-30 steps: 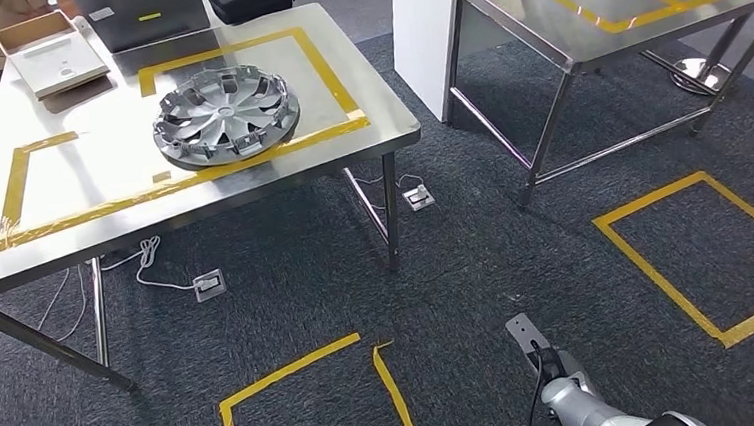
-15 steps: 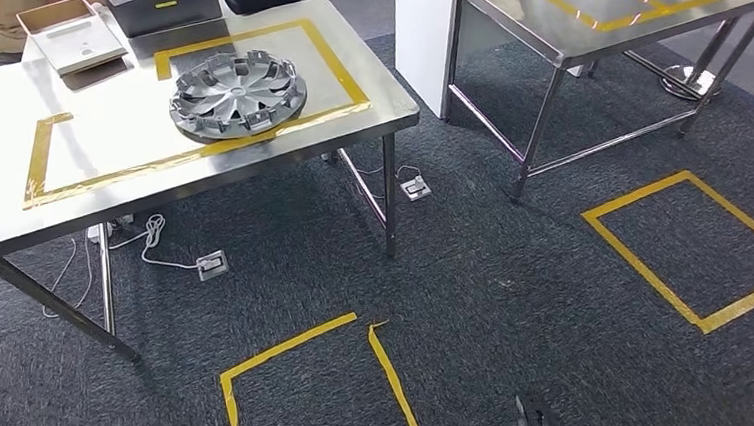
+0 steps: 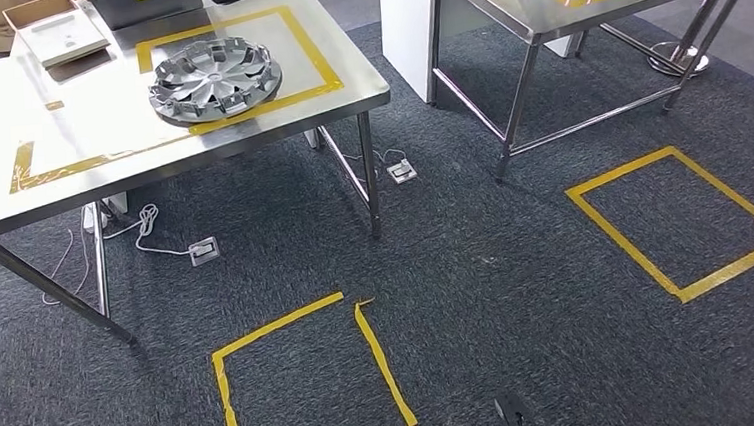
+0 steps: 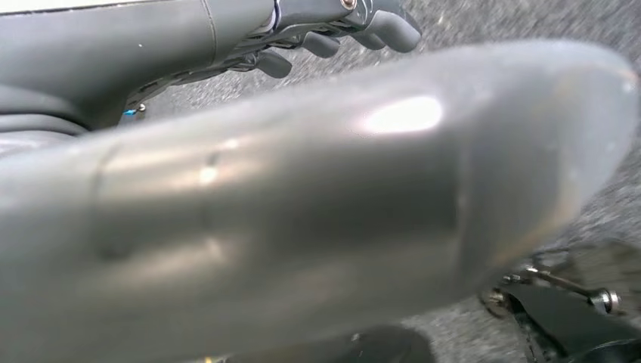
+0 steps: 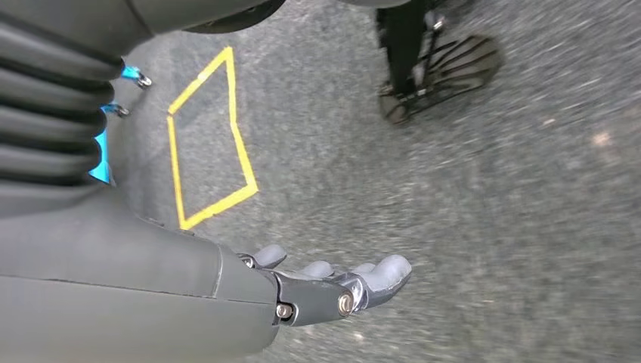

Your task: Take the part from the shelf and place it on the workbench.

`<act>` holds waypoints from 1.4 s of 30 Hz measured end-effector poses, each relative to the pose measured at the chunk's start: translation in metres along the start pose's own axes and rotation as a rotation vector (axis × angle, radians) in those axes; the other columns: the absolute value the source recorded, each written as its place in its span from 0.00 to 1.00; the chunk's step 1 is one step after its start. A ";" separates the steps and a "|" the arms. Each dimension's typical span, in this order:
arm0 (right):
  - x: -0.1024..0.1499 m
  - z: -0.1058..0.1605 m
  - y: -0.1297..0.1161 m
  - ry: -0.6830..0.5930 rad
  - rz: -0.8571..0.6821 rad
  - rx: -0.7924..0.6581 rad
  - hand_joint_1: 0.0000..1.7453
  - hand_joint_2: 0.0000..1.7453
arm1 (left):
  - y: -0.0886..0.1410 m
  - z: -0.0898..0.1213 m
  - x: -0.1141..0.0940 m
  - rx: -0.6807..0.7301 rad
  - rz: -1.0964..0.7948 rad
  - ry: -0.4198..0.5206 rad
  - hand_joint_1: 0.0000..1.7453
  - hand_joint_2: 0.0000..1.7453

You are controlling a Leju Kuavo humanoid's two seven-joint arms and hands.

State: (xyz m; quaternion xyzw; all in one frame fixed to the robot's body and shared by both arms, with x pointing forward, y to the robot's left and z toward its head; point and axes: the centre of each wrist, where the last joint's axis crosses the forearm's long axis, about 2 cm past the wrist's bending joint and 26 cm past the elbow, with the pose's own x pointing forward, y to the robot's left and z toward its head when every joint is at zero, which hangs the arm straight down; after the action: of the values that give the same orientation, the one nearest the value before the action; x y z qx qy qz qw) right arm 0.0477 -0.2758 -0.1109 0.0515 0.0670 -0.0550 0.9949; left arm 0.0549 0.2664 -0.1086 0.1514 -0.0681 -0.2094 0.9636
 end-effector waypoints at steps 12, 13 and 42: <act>-0.002 -0.001 0.002 -0.013 0.003 0.004 0.00 1.00 | 0.003 -0.001 0.004 -0.032 -0.021 -0.018 0.00 0.75; -0.002 -0.001 0.002 -0.015 0.008 0.005 0.00 1.00 | 0.003 -0.001 0.005 -0.041 -0.021 -0.024 0.00 1.00; -0.055 -0.010 -0.013 -0.200 0.076 -0.062 0.00 0.00 | 0.014 -0.004 -0.028 -0.155 0.361 -0.084 0.00 0.00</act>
State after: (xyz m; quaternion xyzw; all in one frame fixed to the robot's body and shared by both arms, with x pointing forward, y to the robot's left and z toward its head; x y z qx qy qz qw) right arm -0.0094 -0.2823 -0.1139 0.0175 -0.0331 -0.0199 0.9991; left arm 0.0354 0.2916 -0.1096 0.0531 -0.1177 -0.0440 0.9907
